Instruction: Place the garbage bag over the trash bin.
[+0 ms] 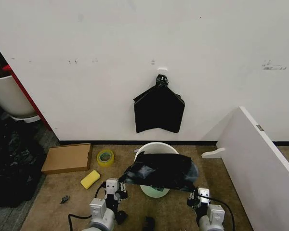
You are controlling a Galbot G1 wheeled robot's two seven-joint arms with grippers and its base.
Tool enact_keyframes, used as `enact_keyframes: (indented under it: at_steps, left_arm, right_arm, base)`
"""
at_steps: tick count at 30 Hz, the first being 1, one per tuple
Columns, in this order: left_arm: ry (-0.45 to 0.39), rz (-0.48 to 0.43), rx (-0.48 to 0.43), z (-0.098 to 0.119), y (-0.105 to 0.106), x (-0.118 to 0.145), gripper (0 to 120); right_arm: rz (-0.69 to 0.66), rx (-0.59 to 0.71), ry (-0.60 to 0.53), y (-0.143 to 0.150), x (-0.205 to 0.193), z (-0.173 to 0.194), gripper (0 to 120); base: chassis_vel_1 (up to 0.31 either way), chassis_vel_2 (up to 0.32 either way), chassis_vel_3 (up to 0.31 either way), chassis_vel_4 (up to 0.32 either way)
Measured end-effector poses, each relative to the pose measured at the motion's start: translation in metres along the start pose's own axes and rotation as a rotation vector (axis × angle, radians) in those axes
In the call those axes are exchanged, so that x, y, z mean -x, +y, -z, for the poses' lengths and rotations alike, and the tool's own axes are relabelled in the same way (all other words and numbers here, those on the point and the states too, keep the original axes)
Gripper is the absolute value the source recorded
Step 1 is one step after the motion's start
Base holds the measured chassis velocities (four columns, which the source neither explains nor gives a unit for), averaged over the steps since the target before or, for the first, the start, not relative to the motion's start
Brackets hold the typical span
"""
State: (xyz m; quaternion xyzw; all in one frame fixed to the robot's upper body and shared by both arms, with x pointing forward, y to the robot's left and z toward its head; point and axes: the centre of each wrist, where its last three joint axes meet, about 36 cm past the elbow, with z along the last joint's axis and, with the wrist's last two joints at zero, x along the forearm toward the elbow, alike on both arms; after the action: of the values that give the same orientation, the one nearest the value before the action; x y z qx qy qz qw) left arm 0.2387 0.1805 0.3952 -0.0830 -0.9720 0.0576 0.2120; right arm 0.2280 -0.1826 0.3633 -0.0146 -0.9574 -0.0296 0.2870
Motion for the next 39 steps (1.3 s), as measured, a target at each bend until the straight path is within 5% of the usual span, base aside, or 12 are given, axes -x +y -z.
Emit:
enact_keyframes:
  at_steps: [16,32,39]
  left_arm:
    - [0.090,0.050,0.042,-0.018,0.009,0.030,0]
    - [0.052,0.130,0.086,-0.039,0.019,0.049,0]
    - [0.044,0.124,0.082,-0.029,0.018,0.036,25]
  right_arm:
    - [-0.034,-0.070,0.002,0.000,0.045,-0.013,0]
    - [-0.013,-0.067,-0.091,0.007,0.050,-0.038,0]
    - [-0.002,-0.067,-0.108,0.003,0.031,-0.041,22]
  base:
    - [0.000,0.000,0.000,0.000]
    - [0.000,0.000,0.000,0.000]
    - [0.000,0.000,0.000,0.000]
